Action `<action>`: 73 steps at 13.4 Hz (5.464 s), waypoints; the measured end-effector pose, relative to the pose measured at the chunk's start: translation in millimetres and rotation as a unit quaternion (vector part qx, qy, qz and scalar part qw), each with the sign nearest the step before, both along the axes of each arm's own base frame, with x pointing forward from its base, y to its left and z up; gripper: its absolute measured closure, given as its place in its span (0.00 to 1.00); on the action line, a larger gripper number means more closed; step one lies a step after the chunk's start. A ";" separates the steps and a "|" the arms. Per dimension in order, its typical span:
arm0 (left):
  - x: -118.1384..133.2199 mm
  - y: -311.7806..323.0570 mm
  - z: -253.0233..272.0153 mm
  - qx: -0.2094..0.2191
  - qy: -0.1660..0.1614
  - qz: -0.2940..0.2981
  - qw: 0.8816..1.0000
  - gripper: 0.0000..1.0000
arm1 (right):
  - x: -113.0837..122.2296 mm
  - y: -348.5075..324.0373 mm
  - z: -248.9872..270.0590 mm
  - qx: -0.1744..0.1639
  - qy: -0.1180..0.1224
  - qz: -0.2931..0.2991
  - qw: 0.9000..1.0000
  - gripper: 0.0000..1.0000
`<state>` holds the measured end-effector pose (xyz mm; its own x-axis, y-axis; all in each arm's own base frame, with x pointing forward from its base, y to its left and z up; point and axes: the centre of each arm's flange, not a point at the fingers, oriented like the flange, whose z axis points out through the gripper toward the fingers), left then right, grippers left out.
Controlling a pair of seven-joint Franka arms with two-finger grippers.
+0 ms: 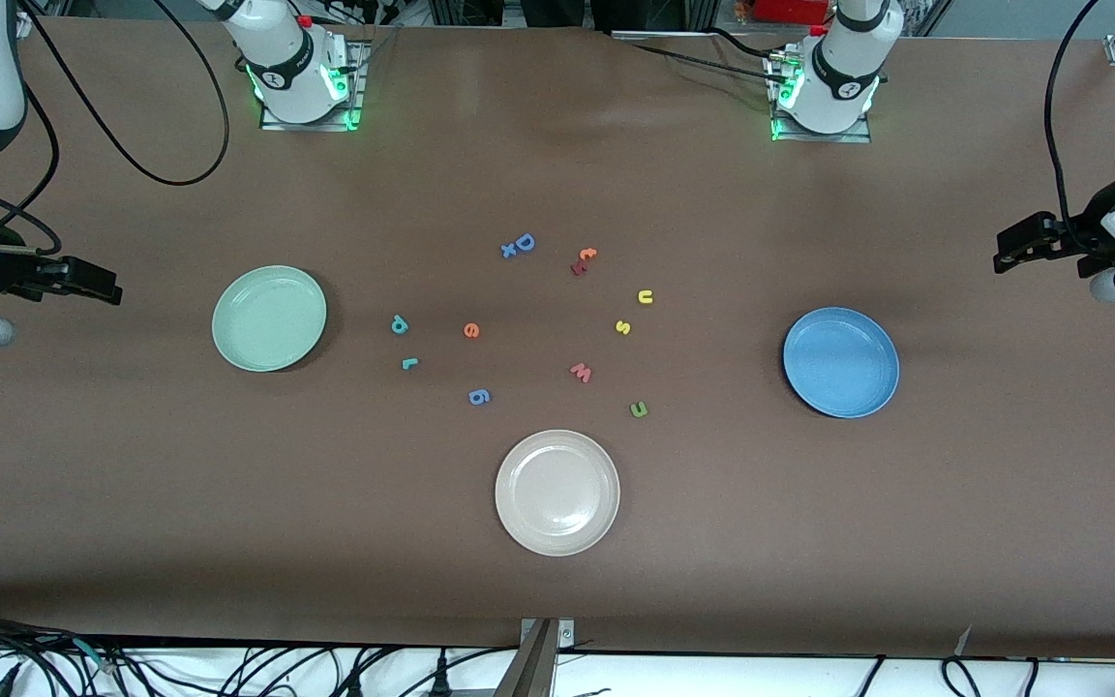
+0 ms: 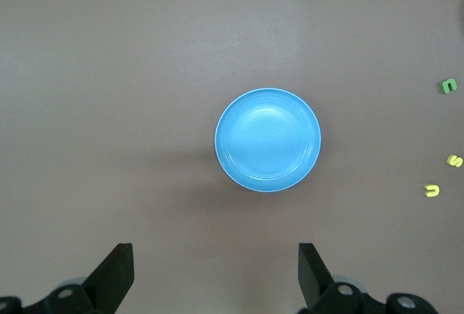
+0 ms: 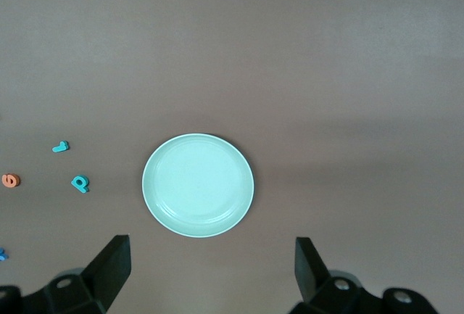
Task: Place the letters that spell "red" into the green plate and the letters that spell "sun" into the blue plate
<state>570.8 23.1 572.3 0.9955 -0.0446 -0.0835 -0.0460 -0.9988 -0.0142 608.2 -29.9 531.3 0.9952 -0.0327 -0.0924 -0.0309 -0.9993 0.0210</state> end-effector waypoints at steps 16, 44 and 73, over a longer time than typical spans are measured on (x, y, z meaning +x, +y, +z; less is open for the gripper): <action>0.1 -0.1 -0.3 0.000 0.000 0.000 1.000 0.00 | -0.7 -0.7 -0.6 0.000 0.003 -0.001 1.000 0.00; 0.2 0.7 1.0 0.000 -0.001 0.001 1.000 0.00 | -1.7 -0.9 -1.5 0.000 0.007 -0.004 1.000 0.00; 0.3 3.0 1.6 0.000 0.006 0.003 1.000 0.00 | 4.6 218.5 -158.9 -0.013 -0.008 -0.110 0.994 0.00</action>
<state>571.1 26.0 573.9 0.9947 -0.0387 -0.0950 -0.0402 -0.9991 -0.0143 612.8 188.6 372.3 0.9653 -0.2510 -0.0726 -0.2484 -0.9677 0.0437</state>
